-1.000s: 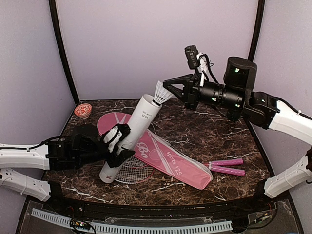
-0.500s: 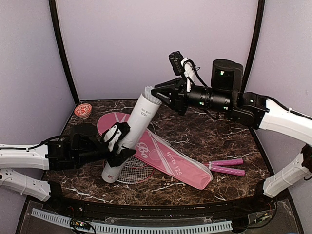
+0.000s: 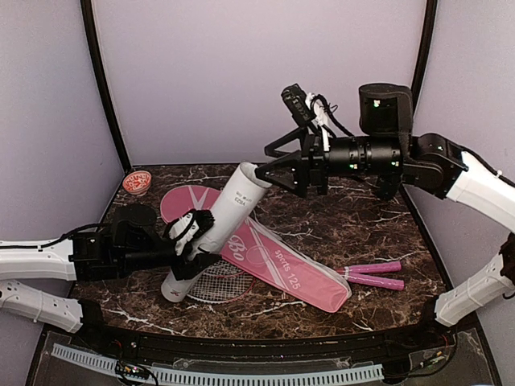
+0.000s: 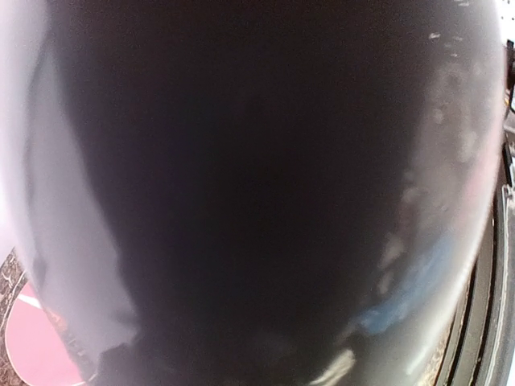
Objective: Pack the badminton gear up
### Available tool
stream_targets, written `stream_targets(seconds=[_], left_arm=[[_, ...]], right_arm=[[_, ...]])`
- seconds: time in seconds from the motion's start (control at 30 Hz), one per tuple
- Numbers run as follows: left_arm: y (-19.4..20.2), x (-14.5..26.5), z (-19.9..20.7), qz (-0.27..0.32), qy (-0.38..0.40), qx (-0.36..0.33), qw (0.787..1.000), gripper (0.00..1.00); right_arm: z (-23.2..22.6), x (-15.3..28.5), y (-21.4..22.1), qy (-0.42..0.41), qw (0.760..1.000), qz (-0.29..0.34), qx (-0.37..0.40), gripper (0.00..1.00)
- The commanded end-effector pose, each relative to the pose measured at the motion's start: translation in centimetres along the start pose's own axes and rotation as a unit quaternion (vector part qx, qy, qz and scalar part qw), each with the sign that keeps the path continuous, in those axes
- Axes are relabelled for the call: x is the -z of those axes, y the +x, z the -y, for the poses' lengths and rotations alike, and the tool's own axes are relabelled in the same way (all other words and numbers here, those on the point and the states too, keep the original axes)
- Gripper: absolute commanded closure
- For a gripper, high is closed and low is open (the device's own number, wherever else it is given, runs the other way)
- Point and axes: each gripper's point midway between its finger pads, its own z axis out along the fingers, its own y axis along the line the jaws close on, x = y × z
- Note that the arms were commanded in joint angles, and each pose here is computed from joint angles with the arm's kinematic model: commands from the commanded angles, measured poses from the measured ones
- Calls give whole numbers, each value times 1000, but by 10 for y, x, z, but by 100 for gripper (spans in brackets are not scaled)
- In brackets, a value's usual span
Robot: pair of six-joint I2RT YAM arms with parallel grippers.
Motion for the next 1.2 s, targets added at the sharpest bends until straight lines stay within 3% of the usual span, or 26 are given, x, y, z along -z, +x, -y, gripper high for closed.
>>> stream_targets(seconds=[0.0, 0.4, 0.83, 1.0, 1.17], left_arm=[[-11, 10, 3, 7, 13, -32, 999, 59], [-12, 6, 5, -12, 24, -51, 998, 59], [-14, 1, 5, -26, 28, -75, 996, 59], [-6, 2, 3, -34, 18, -74, 996, 59], [13, 2, -3, -64, -1, -76, 995, 59]], right_arm=[[-19, 15, 23, -49, 996, -76, 20, 31], [-19, -3, 78, -54, 978, -203, 3, 32], [-41, -44, 123, -138, 961, -238, -32, 32], [-46, -38, 114, -153, 963, -222, -28, 32], [-27, -15, 74, -119, 979, -165, -16, 31]])
